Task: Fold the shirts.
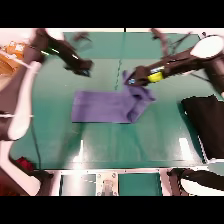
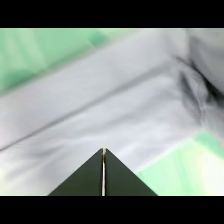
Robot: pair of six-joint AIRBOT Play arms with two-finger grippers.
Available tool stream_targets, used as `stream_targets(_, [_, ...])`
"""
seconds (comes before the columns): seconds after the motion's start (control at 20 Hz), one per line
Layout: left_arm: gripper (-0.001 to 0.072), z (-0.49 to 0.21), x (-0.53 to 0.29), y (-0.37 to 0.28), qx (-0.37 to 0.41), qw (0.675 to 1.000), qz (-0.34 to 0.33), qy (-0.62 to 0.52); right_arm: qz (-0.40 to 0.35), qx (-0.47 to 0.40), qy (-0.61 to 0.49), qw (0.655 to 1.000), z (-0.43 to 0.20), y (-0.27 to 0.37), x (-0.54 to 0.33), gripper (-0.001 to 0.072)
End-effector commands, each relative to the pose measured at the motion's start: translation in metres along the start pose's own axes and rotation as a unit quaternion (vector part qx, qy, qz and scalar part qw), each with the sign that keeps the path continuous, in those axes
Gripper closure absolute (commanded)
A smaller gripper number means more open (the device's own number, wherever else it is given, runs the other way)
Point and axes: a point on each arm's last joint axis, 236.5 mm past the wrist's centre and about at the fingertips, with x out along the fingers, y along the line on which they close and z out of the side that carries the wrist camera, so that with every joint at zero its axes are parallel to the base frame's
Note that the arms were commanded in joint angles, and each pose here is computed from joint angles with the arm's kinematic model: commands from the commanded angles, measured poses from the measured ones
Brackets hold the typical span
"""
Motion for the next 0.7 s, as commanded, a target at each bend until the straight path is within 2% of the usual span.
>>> stream_targets(0.0, [0.0685,0.001,-0.107,0.057,-0.025,0.993,0.076,-0.091,0.031,0.0,-0.02,0.999,0.004,0.047,0.098,0.0694])
stream_targets(0.15, [0.0685,-0.008,-0.162,0.071,-0.023,0.985,0.102,-0.14,0.074,0.047,-0.078,0.993,0.005,0.081,0.215,0.0671])
stream_targets(0.2, [0.0685,-0.013,-0.17,0.075,-0.024,0.983,0.107,-0.146,0.074,0.056,-0.098,0.991,0.003,0.083,0.249,0.0531])
stream_targets(0.25, [0.0685,-0.018,-0.172,0.08,-0.031,0.982,0.11,-0.147,0.067,0.064,-0.112,0.989,-0.002,0.081,0.279,0.0275])
stream_targets(0.3, [0.0685,-0.023,-0.169,0.083,-0.032,0.983,0.111,-0.141,0.061,0.063,-0.117,0.989,-0.006,0.077,0.299,0.0203])
stream_targets(0.35, [0.0685,-0.029,-0.165,0.088,-0.031,0.985,0.112,-0.129,0.057,0.064,-0.116,0.99,-0.006,0.072,0.307,0.0254])
stream_targets(0.4, [0.0685,-0.032,-0.161,0.089,-0.031,0.986,0.111,-0.12,0.054,0.069,-0.118,0.989,0.0,0.064,0.303,0.0345])
stream_targets(0.55, [0.0685,-0.031,-0.159,0.09,-0.027,0.986,0.11,-0.121,0.053,0.072,-0.091,0.992,0.031,0.032,0.253,0.0422])
stream_targets(0.65, [0.0685,-0.031,-0.159,0.09,-0.027,0.986,0.111,-0.121,0.046,0.066,-0.071,0.994,0.052,0.0,0.197,0.044])
